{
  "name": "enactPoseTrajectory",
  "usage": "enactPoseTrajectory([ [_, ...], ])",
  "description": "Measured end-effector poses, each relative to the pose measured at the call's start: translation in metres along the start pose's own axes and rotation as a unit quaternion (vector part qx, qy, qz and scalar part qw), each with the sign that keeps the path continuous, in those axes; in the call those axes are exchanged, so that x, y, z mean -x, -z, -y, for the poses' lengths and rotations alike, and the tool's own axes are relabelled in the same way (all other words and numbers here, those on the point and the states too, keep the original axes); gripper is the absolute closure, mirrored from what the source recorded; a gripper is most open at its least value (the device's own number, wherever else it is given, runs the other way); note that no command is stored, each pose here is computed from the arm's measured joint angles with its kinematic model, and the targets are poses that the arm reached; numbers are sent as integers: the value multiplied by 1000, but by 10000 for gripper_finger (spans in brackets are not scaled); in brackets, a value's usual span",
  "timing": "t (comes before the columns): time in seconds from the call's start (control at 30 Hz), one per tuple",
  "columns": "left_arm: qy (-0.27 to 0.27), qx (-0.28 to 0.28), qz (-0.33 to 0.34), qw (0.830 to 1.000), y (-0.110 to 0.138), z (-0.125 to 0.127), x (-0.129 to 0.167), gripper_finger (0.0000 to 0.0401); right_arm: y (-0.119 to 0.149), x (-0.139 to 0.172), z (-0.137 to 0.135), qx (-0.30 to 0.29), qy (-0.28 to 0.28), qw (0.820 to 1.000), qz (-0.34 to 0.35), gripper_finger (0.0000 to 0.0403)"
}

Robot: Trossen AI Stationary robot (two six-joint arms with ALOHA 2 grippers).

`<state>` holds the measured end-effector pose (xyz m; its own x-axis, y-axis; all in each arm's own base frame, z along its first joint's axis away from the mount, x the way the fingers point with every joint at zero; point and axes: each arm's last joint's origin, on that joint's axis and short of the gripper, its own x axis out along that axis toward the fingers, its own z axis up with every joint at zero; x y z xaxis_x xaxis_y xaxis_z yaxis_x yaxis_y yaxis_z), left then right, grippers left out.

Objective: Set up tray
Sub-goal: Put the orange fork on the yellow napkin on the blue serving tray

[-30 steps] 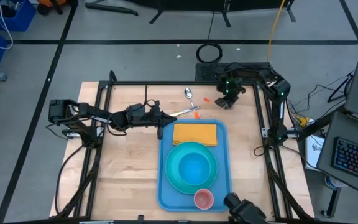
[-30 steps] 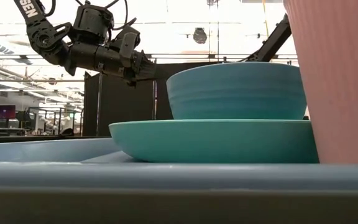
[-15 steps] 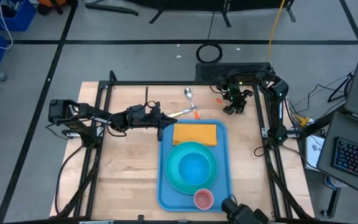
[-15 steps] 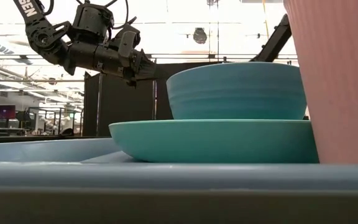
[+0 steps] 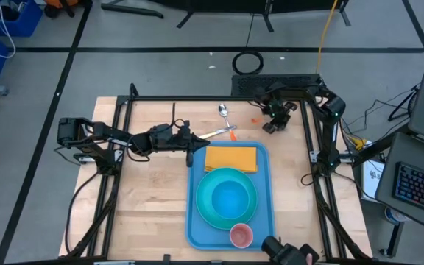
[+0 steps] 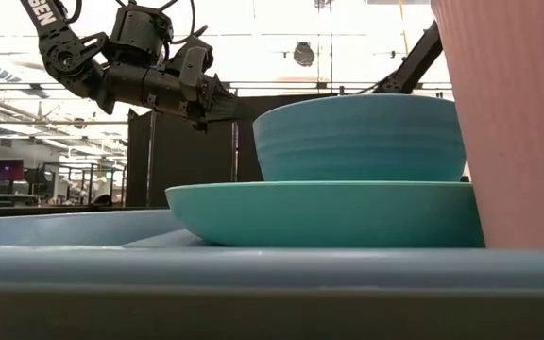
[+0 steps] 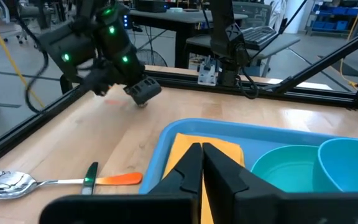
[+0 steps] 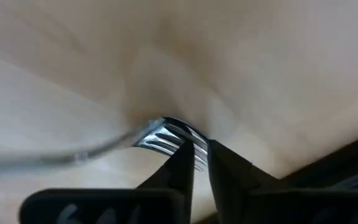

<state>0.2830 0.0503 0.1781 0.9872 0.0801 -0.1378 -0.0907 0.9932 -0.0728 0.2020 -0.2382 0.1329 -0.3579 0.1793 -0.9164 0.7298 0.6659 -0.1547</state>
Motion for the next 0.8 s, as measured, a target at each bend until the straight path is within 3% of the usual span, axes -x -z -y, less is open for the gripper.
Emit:
enactPoseTrajectory([
  [0.23,1,0,0,1000,0,0,0,397,14,24,0,-2,-7,999,45,303],
  [0.43,1,0,0,1000,0,0,0,382,24,36,1,3,-14,998,61,267],
  [0.6,1,0,0,1000,0,0,0,397,29,49,-2,71,-15,991,115,253],
  [0.8,1,0,0,1000,0,0,0,382,28,43,-22,181,-17,962,206,235],
])
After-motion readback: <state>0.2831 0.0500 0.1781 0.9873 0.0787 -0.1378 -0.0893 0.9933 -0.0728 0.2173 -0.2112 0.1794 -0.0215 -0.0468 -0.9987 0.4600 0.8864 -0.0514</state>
